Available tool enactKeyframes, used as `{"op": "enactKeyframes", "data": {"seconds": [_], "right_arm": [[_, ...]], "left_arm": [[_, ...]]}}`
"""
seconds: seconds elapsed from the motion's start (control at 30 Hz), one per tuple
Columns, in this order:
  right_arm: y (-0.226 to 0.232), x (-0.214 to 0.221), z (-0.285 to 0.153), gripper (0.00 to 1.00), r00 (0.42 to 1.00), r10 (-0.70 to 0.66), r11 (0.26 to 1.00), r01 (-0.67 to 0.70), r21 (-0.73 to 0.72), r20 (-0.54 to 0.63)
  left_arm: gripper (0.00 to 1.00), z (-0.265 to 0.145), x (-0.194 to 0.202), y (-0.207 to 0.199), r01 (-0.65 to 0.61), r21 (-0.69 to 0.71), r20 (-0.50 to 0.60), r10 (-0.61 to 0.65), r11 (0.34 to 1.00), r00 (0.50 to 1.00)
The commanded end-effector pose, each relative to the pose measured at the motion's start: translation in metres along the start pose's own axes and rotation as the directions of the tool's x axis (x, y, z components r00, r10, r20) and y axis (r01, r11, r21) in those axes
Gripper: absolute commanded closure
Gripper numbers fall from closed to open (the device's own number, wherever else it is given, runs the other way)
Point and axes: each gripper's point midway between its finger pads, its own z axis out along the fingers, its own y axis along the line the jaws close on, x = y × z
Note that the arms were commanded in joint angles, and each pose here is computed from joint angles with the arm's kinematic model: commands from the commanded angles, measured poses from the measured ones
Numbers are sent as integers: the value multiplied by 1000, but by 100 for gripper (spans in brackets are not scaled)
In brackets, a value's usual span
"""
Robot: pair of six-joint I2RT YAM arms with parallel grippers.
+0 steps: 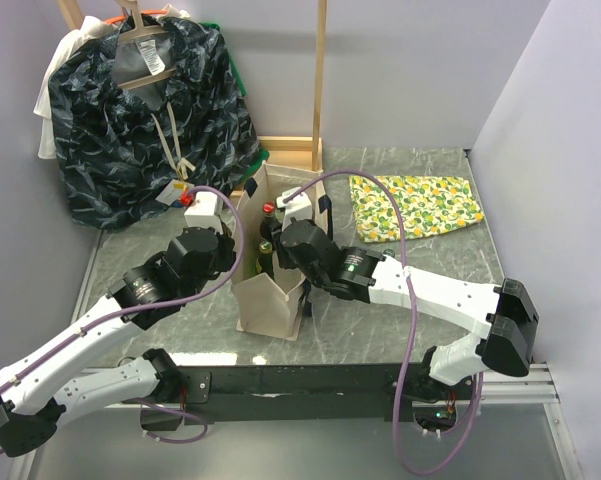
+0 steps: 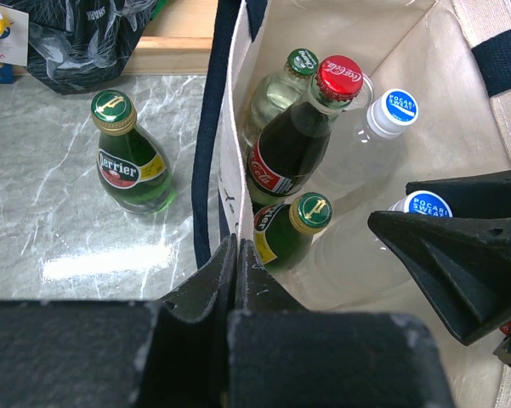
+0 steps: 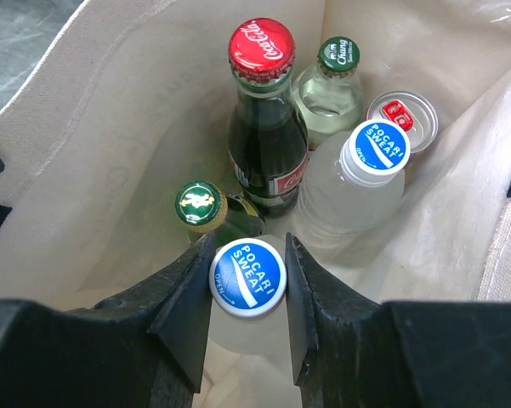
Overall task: Place the beverage into the canvas bag
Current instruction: Place the drink in the canvas bag.
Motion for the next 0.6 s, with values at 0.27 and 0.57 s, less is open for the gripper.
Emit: {"op": "enactKeyframes", "data": {"seconds": [0.27, 0.57], "right_arm": [[-2, -33, -2, 100, 990, 95, 995, -99, 27, 102], [-5, -24, -1, 100, 995, 79, 995, -82, 53, 61]], "left_arm": [[99, -1, -13, -3, 5, 8, 34, -6, 1000, 999], [99, -2, -12, -2, 8, 7, 35, -9, 1000, 999]]}}
